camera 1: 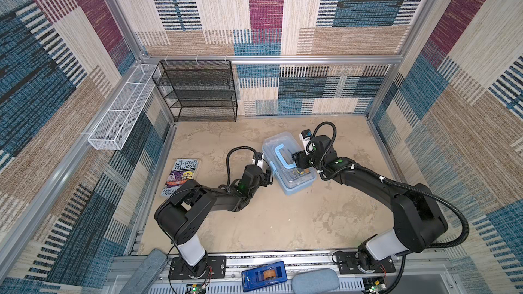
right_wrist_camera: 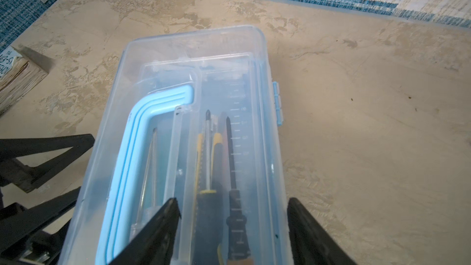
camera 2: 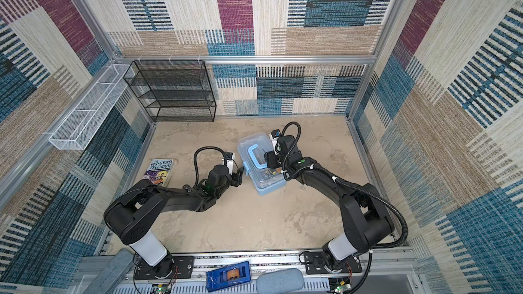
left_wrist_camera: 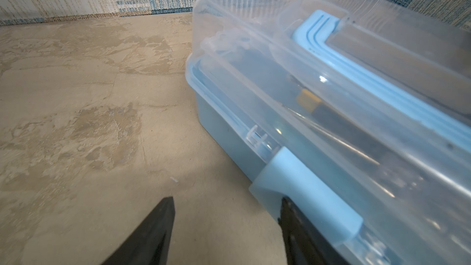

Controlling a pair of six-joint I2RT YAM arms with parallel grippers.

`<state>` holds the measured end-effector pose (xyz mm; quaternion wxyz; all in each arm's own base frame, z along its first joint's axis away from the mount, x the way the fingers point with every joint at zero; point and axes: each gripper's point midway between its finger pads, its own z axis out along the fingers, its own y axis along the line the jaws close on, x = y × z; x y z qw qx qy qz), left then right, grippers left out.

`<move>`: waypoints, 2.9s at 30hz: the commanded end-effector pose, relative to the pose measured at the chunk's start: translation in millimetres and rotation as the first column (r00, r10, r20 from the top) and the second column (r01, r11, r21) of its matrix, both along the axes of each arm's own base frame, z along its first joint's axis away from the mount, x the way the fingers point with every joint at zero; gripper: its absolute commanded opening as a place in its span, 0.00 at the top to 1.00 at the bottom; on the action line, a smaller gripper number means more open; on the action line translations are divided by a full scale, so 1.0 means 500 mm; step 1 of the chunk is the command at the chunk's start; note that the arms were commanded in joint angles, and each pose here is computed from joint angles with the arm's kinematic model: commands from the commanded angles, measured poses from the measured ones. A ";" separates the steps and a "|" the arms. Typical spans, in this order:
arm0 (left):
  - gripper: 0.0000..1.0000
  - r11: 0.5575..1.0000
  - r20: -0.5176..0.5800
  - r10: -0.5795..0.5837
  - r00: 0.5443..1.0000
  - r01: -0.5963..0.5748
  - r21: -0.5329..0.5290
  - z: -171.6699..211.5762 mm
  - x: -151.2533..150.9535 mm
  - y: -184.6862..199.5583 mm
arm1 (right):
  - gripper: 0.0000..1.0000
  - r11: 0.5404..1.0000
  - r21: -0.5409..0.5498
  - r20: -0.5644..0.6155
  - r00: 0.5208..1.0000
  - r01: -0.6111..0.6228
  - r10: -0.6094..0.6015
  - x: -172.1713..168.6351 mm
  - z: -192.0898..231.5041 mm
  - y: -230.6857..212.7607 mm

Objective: Pack the tool kit

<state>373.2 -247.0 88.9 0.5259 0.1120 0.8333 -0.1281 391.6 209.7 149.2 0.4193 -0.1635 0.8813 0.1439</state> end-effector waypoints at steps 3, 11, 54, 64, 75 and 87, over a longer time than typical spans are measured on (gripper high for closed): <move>0.31 0.996 -0.007 -0.041 0.999 0.041 -0.079 0.012 -0.002 -0.032 | 0.40 0.997 0.014 -0.086 0.993 -0.080 0.081 -0.036 -0.050 0.020; 0.32 0.995 -0.019 -0.048 0.999 0.046 -0.090 0.005 -0.004 -0.040 | 0.47 0.997 0.020 -0.114 0.990 -0.078 0.080 -0.050 -0.076 0.016; 0.19 0.997 -0.058 0.068 0.996 -0.066 0.031 0.001 -0.012 0.032 | 0.07 0.995 0.061 0.115 0.989 0.083 -0.090 -0.022 0.059 -0.039; 0.04 0.988 -0.076 0.136 0.988 -0.129 0.087 -0.001 -0.023 0.076 | 0.00 0.973 0.060 0.342 0.911 0.222 -0.229 -0.042 0.146 -0.131; 0.02 0.976 -0.062 0.180 0.982 -0.170 0.133 0.006 -0.034 0.116 | 0.00 0.862 0.183 0.599 0.642 0.472 -0.479 -0.125 0.119 -0.352; 0.01 0.960 -0.019 0.243 0.970 -0.238 0.148 0.043 -0.044 0.163 | 0.00 0.853 0.152 0.599 0.640 0.499 -0.481 -0.078 0.041 -0.430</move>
